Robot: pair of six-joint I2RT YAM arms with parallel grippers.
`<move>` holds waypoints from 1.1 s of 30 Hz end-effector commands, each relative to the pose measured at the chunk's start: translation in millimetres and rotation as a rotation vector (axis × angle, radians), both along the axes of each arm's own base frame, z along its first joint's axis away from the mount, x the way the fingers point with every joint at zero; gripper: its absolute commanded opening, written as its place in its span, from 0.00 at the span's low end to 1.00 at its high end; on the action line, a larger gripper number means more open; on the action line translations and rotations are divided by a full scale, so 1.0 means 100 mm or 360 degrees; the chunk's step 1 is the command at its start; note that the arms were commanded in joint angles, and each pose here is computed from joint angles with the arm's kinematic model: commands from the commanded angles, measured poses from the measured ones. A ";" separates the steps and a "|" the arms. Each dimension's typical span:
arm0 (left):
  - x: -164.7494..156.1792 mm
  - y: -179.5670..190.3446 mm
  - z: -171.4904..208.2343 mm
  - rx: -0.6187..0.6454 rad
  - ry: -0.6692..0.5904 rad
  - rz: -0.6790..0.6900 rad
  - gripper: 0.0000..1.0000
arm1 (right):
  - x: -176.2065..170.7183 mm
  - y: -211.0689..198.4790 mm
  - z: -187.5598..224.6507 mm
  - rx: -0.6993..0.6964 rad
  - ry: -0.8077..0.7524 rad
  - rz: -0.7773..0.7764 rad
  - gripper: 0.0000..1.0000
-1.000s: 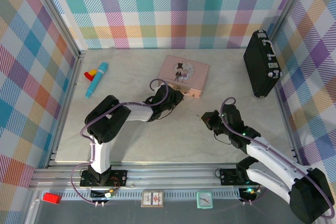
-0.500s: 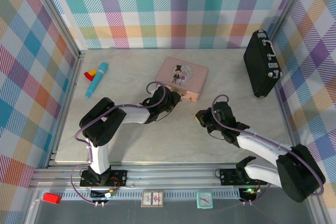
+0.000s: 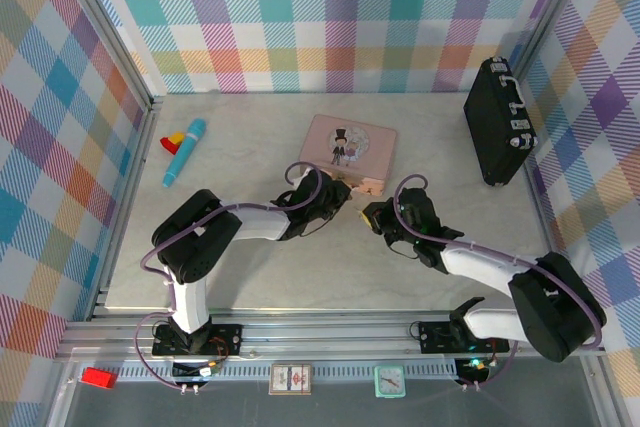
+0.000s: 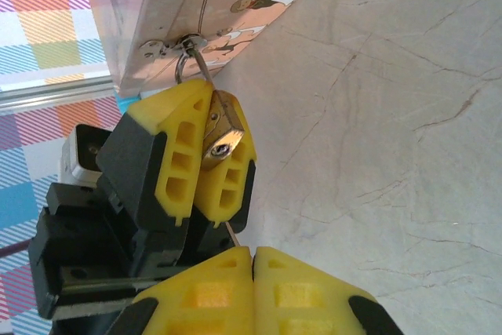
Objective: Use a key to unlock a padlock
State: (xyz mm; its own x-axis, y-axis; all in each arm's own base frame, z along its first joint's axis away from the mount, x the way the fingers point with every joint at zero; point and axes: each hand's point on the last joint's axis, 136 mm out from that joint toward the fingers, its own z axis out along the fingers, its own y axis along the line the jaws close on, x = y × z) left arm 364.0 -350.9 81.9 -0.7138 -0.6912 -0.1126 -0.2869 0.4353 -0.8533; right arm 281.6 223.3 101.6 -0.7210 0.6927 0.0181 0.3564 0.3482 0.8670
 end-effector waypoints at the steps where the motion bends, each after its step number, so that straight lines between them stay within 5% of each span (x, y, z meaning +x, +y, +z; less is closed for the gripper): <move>1: -0.04 -0.14 0.41 -0.0098 -0.0070 -0.0011 0.00 | 0.10 0.06 0.09 0.0109 -0.0016 -0.0058 0.00; 33: -0.20 -0.37 0.51 -0.0139 0.0029 -0.0071 0.00 | 0.06 -0.04 -0.14 0.0129 0.0165 -0.0202 0.00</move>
